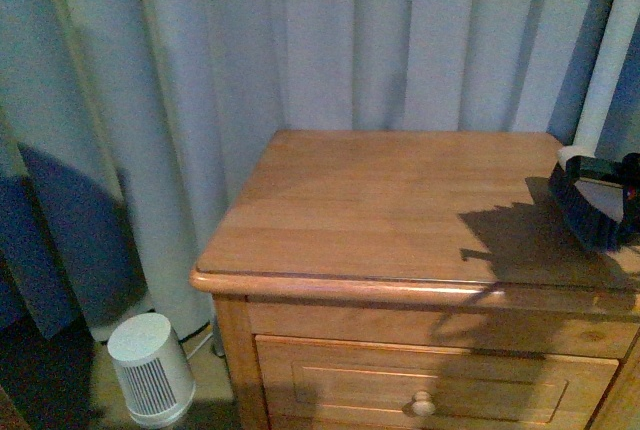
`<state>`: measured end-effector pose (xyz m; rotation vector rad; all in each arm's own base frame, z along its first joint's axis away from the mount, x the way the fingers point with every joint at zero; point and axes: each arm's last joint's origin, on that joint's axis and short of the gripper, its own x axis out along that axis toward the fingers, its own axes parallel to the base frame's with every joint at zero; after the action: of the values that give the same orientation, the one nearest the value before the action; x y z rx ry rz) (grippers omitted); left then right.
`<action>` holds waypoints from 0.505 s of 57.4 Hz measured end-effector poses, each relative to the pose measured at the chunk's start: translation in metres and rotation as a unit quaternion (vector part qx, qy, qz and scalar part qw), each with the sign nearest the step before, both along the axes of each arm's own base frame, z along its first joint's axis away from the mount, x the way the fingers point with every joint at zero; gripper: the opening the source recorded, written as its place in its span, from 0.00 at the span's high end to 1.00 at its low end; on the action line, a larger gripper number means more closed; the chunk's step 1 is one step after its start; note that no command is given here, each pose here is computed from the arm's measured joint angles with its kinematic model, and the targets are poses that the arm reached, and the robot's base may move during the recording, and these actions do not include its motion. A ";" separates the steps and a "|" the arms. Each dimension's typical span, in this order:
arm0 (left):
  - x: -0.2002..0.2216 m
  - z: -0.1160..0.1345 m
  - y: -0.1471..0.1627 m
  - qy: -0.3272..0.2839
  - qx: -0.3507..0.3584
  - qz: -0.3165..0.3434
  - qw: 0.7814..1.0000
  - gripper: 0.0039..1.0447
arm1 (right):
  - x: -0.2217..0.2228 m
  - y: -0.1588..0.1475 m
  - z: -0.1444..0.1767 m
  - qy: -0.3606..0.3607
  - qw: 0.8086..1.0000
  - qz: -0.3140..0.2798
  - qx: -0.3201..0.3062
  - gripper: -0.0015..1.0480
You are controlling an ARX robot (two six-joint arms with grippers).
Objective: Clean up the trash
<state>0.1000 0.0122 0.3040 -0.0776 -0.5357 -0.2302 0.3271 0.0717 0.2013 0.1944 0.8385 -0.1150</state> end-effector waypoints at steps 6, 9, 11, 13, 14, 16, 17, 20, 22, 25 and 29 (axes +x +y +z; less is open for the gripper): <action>0.000 0.000 0.000 0.000 0.000 0.000 1.000 0.72 | -0.008 -0.002 0.015 -0.071 0.997 0.012 -0.019 0.80; 0.000 0.000 0.000 0.000 0.000 0.000 1.000 0.72 | -0.015 -0.002 0.028 -0.121 0.992 0.018 -0.032 0.80; 0.000 0.000 0.000 0.000 0.000 0.000 1.000 0.72 | -0.020 -0.002 0.037 -0.155 0.987 0.020 -0.039 0.80; 0.000 0.000 0.000 0.000 0.000 0.000 1.000 0.72 | -0.028 -0.002 0.051 -0.200 0.978 0.026 -0.052 0.80; 0.000 0.000 0.000 0.000 0.000 0.000 1.000 0.72 | -0.030 -0.002 0.054 -0.212 0.975 0.025 -0.052 0.80; 0.000 0.000 0.000 0.000 0.000 0.000 1.000 0.72 | -0.038 -0.003 0.065 -0.247 0.967 0.030 -0.057 0.80; 0.000 0.000 0.000 0.000 0.000 0.000 1.000 0.72 | -0.043 -0.003 0.072 -0.268 0.961 0.033 -0.058 0.80; 0.000 0.000 0.000 0.000 0.000 0.000 1.000 0.72 | -0.054 -0.004 0.085 -0.309 0.949 0.034 -0.061 0.80; 0.000 0.000 0.000 0.000 0.000 0.000 1.000 0.72 | -0.062 -0.005 0.093 -0.338 0.938 0.034 -0.064 0.80; 0.000 0.000 0.000 0.000 0.000 0.000 1.000 0.72 | -0.077 -0.008 0.105 -0.381 0.922 0.032 -0.062 0.80; 0.000 0.000 0.000 0.000 0.000 0.000 1.000 0.72 | -0.095 -0.013 0.116 -0.420 0.905 0.026 -0.070 0.80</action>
<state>0.1000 0.0122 0.3040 -0.0776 -0.5357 -0.2302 0.2324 0.0591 0.3174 0.0693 -0.0292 -0.0316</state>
